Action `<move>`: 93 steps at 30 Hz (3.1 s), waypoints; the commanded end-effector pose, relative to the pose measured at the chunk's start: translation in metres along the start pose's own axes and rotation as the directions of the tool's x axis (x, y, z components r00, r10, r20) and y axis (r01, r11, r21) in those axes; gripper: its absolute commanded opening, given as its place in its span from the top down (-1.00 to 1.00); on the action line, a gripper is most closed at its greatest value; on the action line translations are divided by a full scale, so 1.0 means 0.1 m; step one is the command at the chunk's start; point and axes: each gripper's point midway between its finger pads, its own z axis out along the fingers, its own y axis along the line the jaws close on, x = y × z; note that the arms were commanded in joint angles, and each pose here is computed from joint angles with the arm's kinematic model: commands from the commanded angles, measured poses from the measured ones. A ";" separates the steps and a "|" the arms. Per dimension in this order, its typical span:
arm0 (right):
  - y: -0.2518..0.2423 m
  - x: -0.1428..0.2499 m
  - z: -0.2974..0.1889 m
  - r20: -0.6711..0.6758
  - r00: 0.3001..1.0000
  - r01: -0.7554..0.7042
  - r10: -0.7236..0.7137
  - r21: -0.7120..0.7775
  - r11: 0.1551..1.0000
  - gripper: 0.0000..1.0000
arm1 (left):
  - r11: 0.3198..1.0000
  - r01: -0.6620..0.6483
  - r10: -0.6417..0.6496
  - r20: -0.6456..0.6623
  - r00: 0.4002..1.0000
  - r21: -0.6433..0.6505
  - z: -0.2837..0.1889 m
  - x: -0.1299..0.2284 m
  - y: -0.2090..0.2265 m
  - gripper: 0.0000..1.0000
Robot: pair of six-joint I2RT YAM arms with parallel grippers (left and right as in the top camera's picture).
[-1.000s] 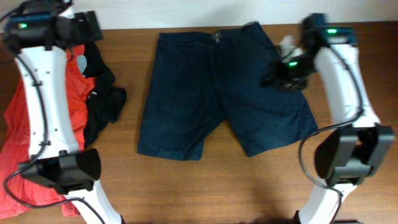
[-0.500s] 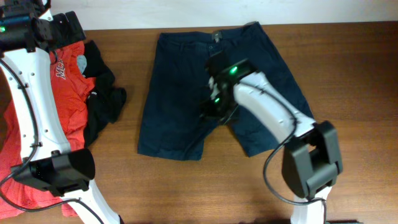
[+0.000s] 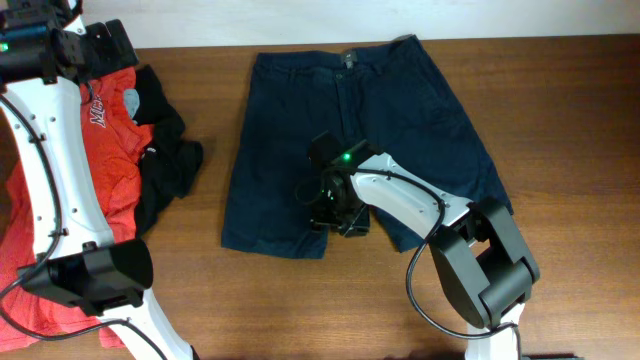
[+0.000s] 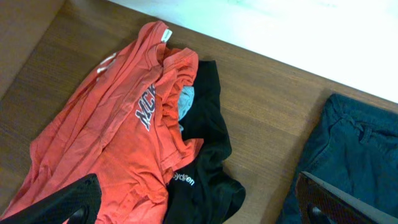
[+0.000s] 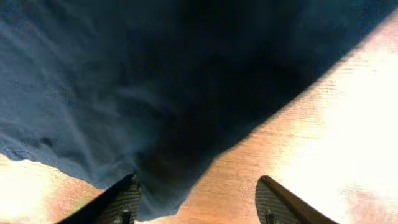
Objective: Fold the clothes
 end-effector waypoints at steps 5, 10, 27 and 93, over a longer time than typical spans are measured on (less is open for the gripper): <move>0.01 -0.07 -0.01 0.031 1.000 0.000 0.000 -0.004 1.000 0.07 | 1.000 0.010 -0.010 -0.002 1.000 0.005 -0.03 0.00 0.00 -0.99; -0.01 -0.05 -0.01 0.023 1.000 0.012 -0.012 0.003 1.000 0.51 | 1.000 0.010 -0.010 -0.004 1.000 0.005 -0.03 0.00 0.00 -0.98; -0.95 -0.04 -0.24 -0.099 0.994 -0.040 0.055 0.154 0.987 0.92 | 1.000 0.008 -0.008 -0.019 1.000 0.004 -0.03 0.04 0.01 -0.98; -2.15 -0.36 -2.71 0.393 0.913 -0.105 0.111 -0.036 0.994 -0.36 | 0.520 -0.525 0.731 -0.033 0.682 0.674 2.11 2.07 -2.69 -0.89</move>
